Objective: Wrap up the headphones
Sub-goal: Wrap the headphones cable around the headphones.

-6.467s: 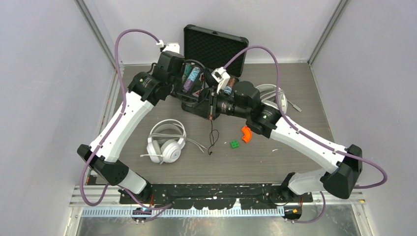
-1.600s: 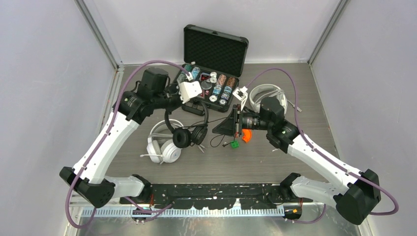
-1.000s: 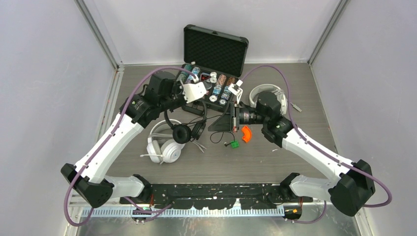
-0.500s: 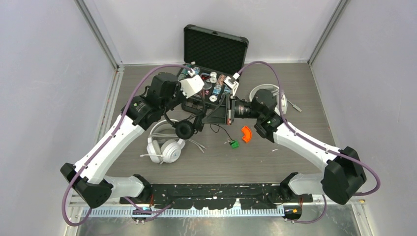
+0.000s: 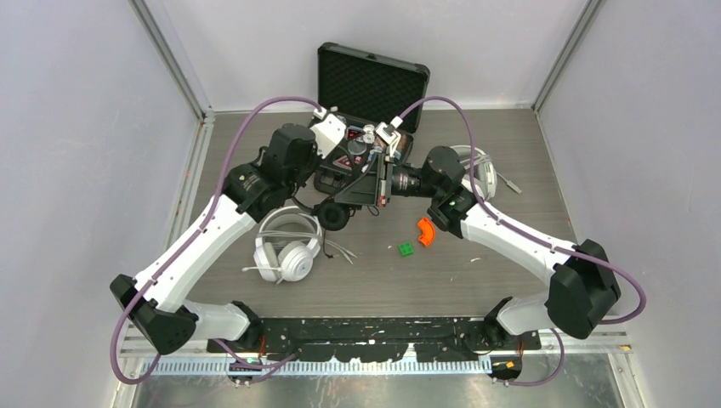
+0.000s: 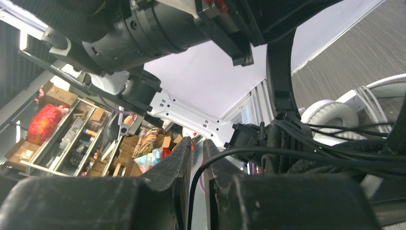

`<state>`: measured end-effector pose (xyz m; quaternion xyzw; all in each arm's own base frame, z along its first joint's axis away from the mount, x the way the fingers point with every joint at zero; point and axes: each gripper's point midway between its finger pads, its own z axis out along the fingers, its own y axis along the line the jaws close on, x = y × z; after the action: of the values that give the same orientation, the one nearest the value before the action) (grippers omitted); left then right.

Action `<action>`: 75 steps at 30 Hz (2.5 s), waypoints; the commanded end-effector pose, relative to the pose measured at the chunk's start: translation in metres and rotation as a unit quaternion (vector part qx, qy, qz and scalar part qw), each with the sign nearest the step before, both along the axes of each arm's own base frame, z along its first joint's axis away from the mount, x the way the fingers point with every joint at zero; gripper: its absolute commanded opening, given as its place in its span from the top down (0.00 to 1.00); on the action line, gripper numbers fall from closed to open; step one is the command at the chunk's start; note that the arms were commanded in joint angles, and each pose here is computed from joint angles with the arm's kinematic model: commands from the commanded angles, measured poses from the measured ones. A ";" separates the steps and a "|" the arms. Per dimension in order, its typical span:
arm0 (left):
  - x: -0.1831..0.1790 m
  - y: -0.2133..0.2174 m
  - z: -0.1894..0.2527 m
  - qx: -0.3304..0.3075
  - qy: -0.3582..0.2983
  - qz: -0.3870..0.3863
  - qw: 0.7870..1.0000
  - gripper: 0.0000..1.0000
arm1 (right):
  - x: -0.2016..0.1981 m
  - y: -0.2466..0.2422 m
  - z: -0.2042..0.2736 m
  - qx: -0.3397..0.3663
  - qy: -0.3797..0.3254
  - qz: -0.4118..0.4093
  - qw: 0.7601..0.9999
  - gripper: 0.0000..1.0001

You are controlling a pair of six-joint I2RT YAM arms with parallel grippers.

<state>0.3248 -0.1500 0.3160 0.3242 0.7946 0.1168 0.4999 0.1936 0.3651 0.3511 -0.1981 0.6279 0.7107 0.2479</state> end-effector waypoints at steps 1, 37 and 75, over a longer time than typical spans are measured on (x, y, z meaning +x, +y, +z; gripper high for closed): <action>0.009 -0.004 0.038 -0.084 -0.054 0.051 0.994 1.00 | 0.004 0.005 0.030 0.036 -0.046 -0.016 0.998 0.79; 0.022 -0.002 0.071 -0.312 -0.084 0.232 0.917 1.00 | 0.000 0.015 0.017 -0.013 -0.100 -0.085 0.991 0.84; 0.028 -0.011 0.066 -0.357 -0.080 0.244 0.898 1.00 | 0.021 -0.008 0.028 -0.015 -0.084 -0.207 0.975 0.86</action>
<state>0.3516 -0.1560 0.3429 -0.0174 0.8220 0.0423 0.5677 0.2140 0.3605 0.3742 -0.1033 0.6553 0.6314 0.4015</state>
